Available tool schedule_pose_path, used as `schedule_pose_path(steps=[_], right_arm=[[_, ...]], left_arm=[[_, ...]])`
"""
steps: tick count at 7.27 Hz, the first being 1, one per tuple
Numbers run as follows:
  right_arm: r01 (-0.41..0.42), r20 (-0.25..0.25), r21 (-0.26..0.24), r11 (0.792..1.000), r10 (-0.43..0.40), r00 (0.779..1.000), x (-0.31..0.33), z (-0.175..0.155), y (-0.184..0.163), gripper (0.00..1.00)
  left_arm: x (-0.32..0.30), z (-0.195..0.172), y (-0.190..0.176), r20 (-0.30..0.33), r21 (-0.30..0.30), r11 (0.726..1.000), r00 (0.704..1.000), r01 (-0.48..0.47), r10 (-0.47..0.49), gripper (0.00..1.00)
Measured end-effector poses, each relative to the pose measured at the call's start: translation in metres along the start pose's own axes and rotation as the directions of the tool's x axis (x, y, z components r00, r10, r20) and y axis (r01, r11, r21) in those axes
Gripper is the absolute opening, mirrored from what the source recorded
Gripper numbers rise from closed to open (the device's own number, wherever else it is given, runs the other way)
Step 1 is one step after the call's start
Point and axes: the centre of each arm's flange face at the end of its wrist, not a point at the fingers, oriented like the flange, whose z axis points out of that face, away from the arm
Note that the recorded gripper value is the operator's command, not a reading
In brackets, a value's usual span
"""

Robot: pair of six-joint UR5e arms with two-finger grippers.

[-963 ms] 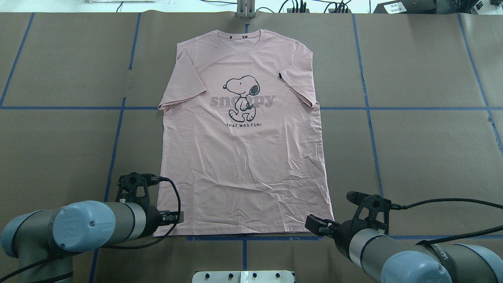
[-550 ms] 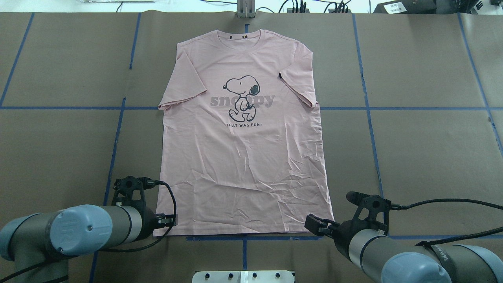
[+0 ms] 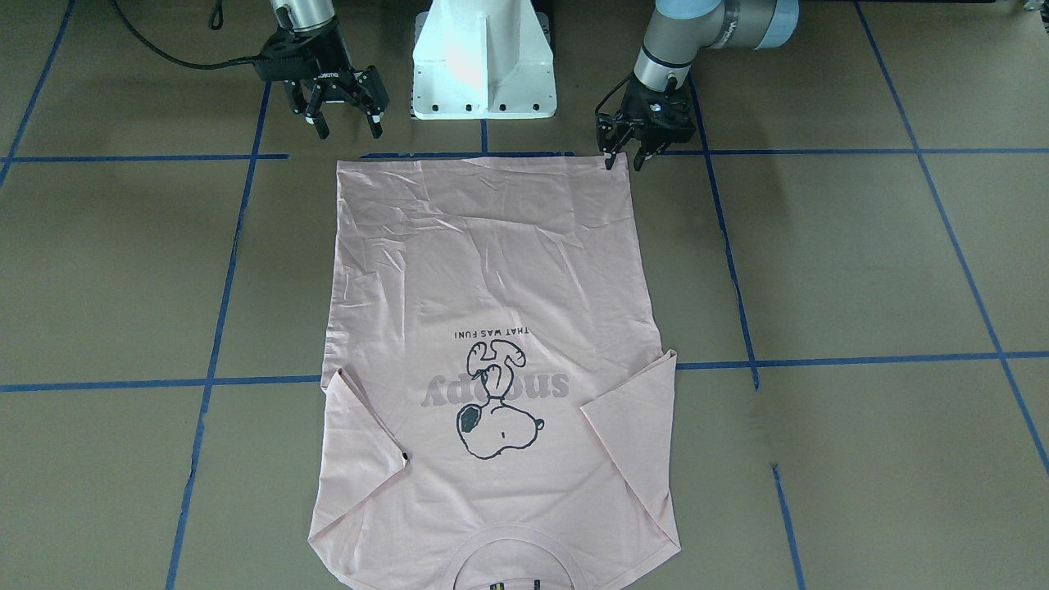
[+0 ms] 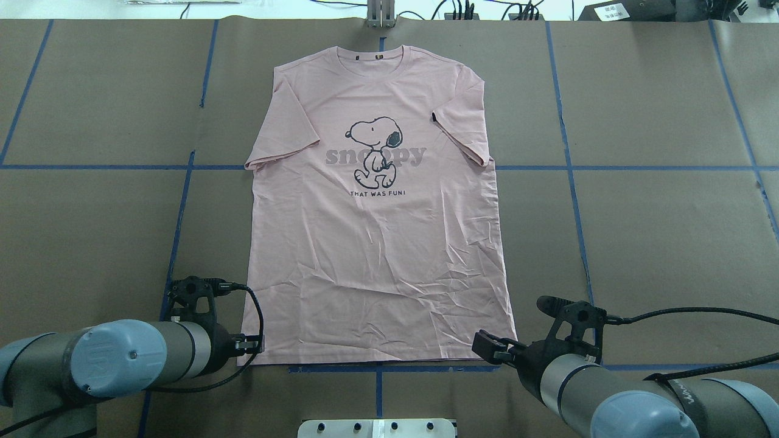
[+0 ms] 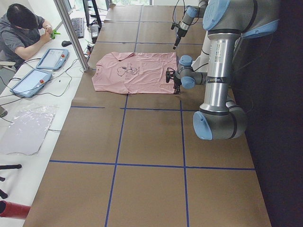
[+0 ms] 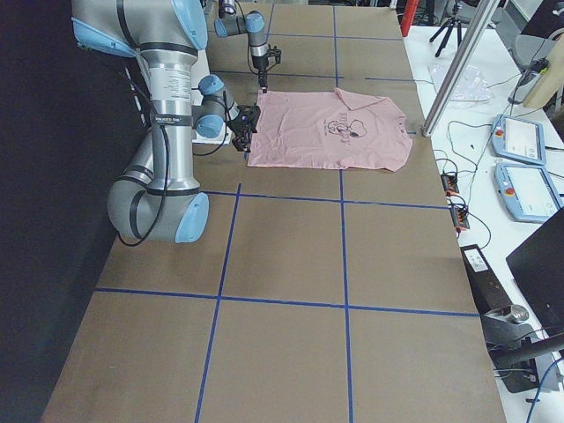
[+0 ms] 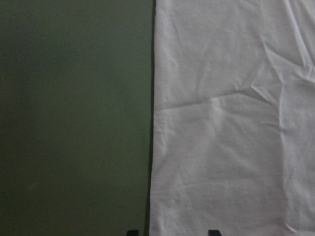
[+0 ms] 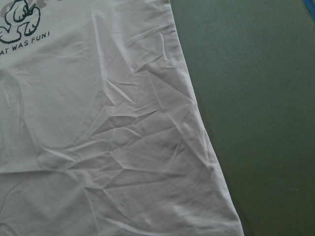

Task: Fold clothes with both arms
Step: 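Position both grippers at the hem corners and pinch the fabric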

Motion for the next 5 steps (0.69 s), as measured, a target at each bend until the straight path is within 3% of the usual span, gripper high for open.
schedule_pose_path(steps=[4,5], right_arm=[[0.001,0.000,0.000,1.000,-0.001,1.000,-0.0001,0.0000,0.0000,1.00],[0.001,0.001,0.000,1.000,-0.001,1.000,-0.0002,-0.0001,-0.0001,1.00]], left_arm=[[0.0015,0.0025,0.0090,0.000,-0.018,1.000,1.000,-0.008,0.008,0.21],[0.0018,0.0027,0.0103,0.000,-0.020,1.000,1.000,-0.010,0.010,0.27]])
